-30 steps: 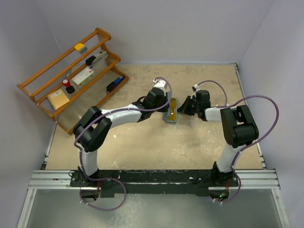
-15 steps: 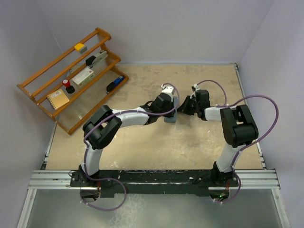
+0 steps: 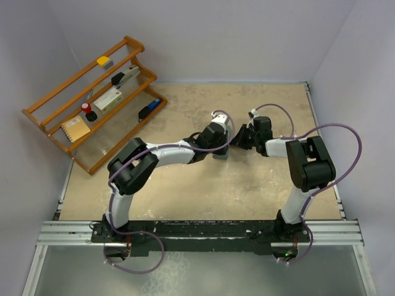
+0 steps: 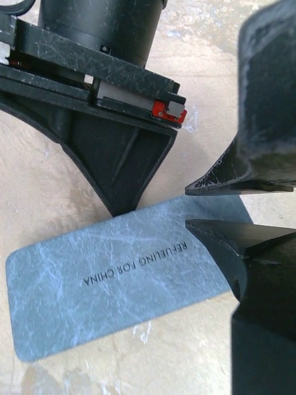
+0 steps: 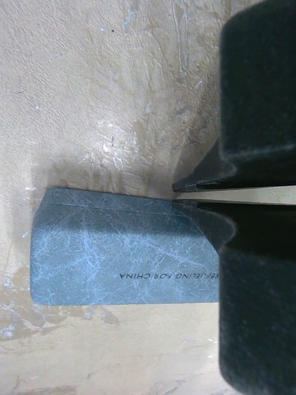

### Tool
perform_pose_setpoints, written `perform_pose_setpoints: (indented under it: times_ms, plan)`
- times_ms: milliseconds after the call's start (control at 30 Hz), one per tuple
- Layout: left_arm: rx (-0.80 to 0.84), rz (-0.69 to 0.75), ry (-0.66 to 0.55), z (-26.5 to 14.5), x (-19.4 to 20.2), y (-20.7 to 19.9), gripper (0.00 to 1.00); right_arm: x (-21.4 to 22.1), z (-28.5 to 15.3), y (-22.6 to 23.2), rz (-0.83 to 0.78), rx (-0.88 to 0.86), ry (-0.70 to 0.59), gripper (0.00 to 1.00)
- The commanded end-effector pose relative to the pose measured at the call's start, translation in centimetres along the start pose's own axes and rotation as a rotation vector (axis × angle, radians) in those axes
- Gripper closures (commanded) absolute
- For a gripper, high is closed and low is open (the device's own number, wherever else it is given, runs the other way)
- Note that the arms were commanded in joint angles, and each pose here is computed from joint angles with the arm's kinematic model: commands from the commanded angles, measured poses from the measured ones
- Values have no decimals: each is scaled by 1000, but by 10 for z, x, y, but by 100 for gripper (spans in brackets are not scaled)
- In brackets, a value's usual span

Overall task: Organize the sunglasses
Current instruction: Close the sunglasses case at the center of the board, then reset both arms

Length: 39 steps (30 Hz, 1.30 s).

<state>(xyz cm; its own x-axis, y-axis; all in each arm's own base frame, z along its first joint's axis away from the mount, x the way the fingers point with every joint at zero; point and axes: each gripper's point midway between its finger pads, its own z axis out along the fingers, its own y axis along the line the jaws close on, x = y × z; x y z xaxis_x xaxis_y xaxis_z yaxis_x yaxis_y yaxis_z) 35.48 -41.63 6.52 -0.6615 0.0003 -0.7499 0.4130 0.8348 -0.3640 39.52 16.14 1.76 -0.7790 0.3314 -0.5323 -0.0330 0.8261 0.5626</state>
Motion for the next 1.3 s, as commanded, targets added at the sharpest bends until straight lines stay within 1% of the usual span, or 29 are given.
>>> perform_pose_setpoints:
  times_ms: [0,133,233,400,467,567,667,800,833,867,900,967,1000,1033,1067,1167,1200,1267]
  plan:
    - [-11,40,-112,-34,-54,-12,80,14,-8,-15,-21,97,46,87]
    - [-45,58,-162,-56,-72,-8,79,-1,-19,-10,-44,116,-1,87]
    - [-72,63,-198,-71,-82,-1,75,-10,-27,-6,-60,127,-24,85]
    - [-123,60,-217,-83,-81,16,72,-23,-41,3,-81,121,-62,85]
    - [-162,57,-223,-86,-78,27,69,-26,-46,7,-90,119,-72,84]
    - [-193,31,-237,-93,-75,42,64,-29,-53,11,-117,121,-89,81]
    - [-181,11,-258,-101,-74,50,63,-30,-58,12,-135,132,-98,75]
    - [-187,14,-265,-107,-74,55,56,-30,-62,17,-141,116,-92,67]
    - [-195,11,-267,-108,-74,56,55,-30,-63,19,-141,107,-91,61]
    - [-201,8,-271,-110,-75,58,51,-31,-64,21,-142,99,-92,57]
    - [-203,11,-269,-111,-73,58,45,-31,-65,23,-144,96,-94,55]
    - [-210,18,-265,-112,-73,60,26,-32,-67,26,-150,93,-98,52]
    - [-213,25,-261,-113,-73,60,21,-33,-69,27,-152,91,-101,48]
    - [-218,26,-260,-113,-73,61,20,-35,-70,29,-153,90,-105,45]
    - [-228,24,-263,-115,-74,62,15,-35,-71,31,-155,85,-107,42]
    - [-242,13,-280,-119,-76,65,11,-39,-76,34,-159,89,-116,30]
    - [-250,9,-287,-120,-77,67,9,-40,-77,36,-161,88,-121,27]
    - [-258,2,-300,-124,-79,68,4,-41,-80,37,-163,92,-124,17]
